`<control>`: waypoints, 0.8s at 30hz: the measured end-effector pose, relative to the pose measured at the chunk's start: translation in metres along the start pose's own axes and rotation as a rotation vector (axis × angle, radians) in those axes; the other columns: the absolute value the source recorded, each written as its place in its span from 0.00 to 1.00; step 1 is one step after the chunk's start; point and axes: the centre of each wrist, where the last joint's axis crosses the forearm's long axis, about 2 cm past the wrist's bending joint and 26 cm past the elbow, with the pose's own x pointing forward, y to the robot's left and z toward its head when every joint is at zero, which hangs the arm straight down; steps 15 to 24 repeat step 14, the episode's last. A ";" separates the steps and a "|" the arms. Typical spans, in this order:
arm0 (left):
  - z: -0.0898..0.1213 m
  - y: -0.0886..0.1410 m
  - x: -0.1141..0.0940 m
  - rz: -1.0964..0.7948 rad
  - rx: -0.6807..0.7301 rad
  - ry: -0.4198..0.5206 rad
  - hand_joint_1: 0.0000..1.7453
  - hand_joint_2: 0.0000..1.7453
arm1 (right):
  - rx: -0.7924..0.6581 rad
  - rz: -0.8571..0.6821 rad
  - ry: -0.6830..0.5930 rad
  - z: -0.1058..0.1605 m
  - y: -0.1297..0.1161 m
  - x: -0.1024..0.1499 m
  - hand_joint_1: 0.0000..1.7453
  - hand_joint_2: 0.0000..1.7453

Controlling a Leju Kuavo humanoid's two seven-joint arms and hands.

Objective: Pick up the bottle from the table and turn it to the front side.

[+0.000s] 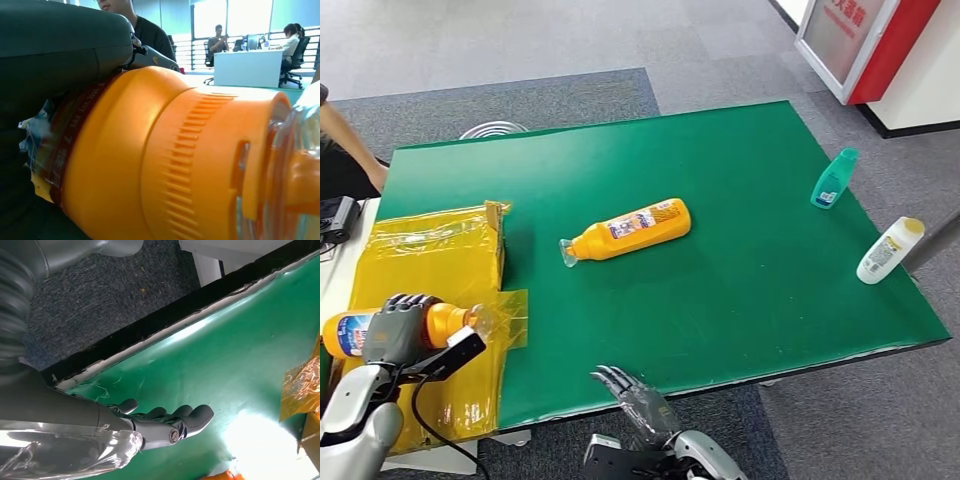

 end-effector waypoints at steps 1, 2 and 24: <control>-0.003 0.000 0.002 0.006 0.003 0.001 1.00 1.00 | 0.004 0.002 -0.001 -0.001 0.000 0.000 0.00 1.00; -0.005 0.000 0.005 0.013 0.007 0.003 1.00 1.00 | 0.008 0.003 -0.002 -0.002 0.000 0.000 0.00 1.00; -0.020 0.009 0.027 0.233 0.041 -0.020 0.95 1.00 | 0.071 0.024 -0.020 -0.012 0.002 0.000 0.00 1.00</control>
